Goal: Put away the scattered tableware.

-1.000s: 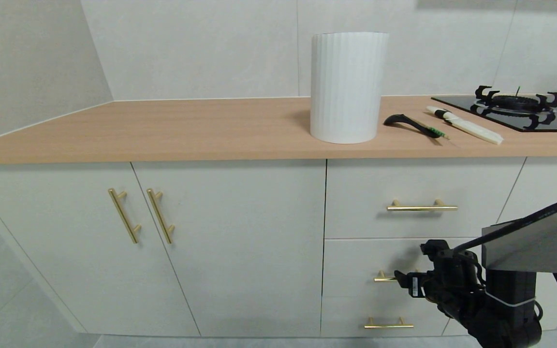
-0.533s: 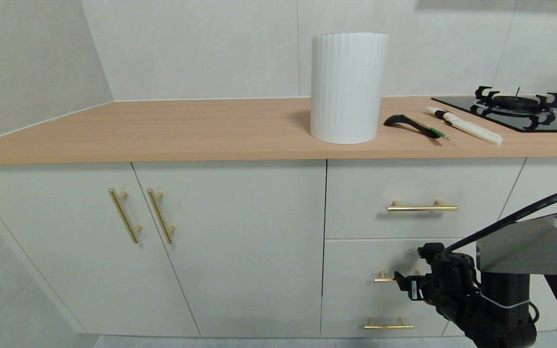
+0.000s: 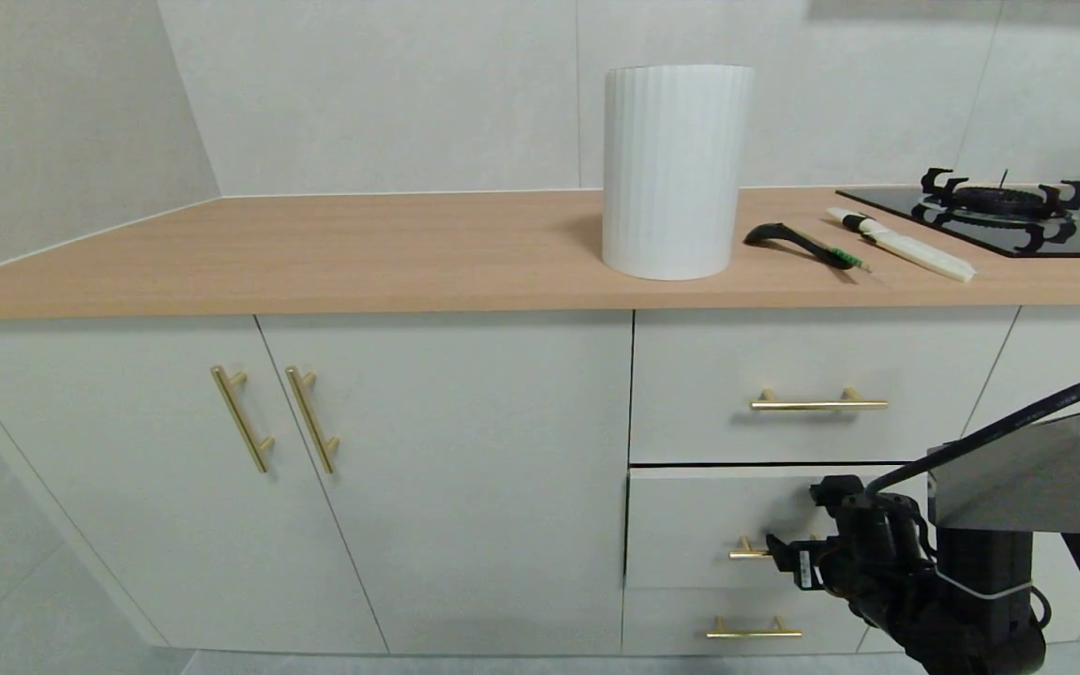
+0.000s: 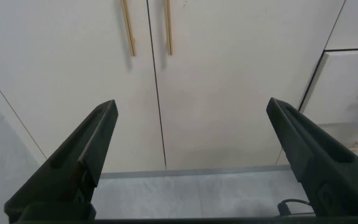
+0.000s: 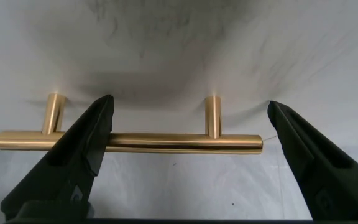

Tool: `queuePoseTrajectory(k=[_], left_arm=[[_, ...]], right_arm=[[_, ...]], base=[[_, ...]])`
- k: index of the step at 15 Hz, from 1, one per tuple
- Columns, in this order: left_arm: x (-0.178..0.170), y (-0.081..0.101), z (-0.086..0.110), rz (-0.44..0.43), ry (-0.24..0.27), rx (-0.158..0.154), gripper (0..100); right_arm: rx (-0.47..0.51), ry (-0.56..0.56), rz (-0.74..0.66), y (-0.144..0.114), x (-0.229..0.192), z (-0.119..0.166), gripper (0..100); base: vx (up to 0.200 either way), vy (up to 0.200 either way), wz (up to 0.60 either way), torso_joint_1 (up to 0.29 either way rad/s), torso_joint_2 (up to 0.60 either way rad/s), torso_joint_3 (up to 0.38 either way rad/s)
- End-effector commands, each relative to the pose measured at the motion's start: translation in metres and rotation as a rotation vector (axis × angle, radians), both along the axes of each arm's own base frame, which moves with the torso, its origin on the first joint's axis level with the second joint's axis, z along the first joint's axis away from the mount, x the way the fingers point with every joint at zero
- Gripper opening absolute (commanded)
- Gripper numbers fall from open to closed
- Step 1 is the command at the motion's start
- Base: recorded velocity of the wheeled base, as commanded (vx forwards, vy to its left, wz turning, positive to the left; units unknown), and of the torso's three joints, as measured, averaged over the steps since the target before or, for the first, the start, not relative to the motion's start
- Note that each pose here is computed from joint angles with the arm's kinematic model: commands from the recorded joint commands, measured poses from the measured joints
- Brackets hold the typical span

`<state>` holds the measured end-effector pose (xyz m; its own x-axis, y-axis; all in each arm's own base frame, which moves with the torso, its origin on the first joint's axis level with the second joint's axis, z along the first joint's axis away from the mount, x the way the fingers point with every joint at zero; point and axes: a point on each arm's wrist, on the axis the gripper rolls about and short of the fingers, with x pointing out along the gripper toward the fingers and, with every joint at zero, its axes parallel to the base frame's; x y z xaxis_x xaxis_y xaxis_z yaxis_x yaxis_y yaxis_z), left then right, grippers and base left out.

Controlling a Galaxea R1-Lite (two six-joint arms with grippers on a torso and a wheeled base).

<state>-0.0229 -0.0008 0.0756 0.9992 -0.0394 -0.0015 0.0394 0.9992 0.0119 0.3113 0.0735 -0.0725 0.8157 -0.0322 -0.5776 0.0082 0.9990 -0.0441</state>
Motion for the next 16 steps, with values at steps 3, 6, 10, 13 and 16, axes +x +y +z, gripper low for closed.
queuePoseTrajectory(k=[3, 6, 10, 13, 16], left_arm=[[0.0, 0.0, 0.0, 0.001, 0.0, 0.0, 100], [0.0, 0.0, 0.0, 0.001, 0.0, 0.0, 100], [0.0, 0.0, 0.0, 0.001, 0.0, 0.0, 100], [0.0, 0.0, 0.0, 0.001, 0.0, 0.0, 100], [0.0, 0.0, 0.0, 0.001, 0.0, 0.0, 100]], right_arm=[[-0.031, 0.086, 0.104, -0.005, -0.035, 0.049, 100], [-0.008, 0.122, 0.203, -0.001, -0.065, 0.123, 100], [0.009, 0.069, 0.254, -0.001, -0.104, 0.208, 100], [0.038, 0.02, 0.269, 0.003, -0.113, 0.224, 100], [0.119, 0.015, 0.223, 0.018, -0.091, 0.206, 100]], base=[[0.0, 0.0, 0.0, 0.0, 0.0, 0.0], [0.0, 0.0, 0.0, 0.0, 0.0, 0.0], [0.0, 0.0, 0.0, 0.0, 0.0, 0.0], [0.0, 0.0, 0.0, 0.0, 0.0, 0.0], [0.0, 0.0, 0.0, 0.0, 0.0, 0.0]])
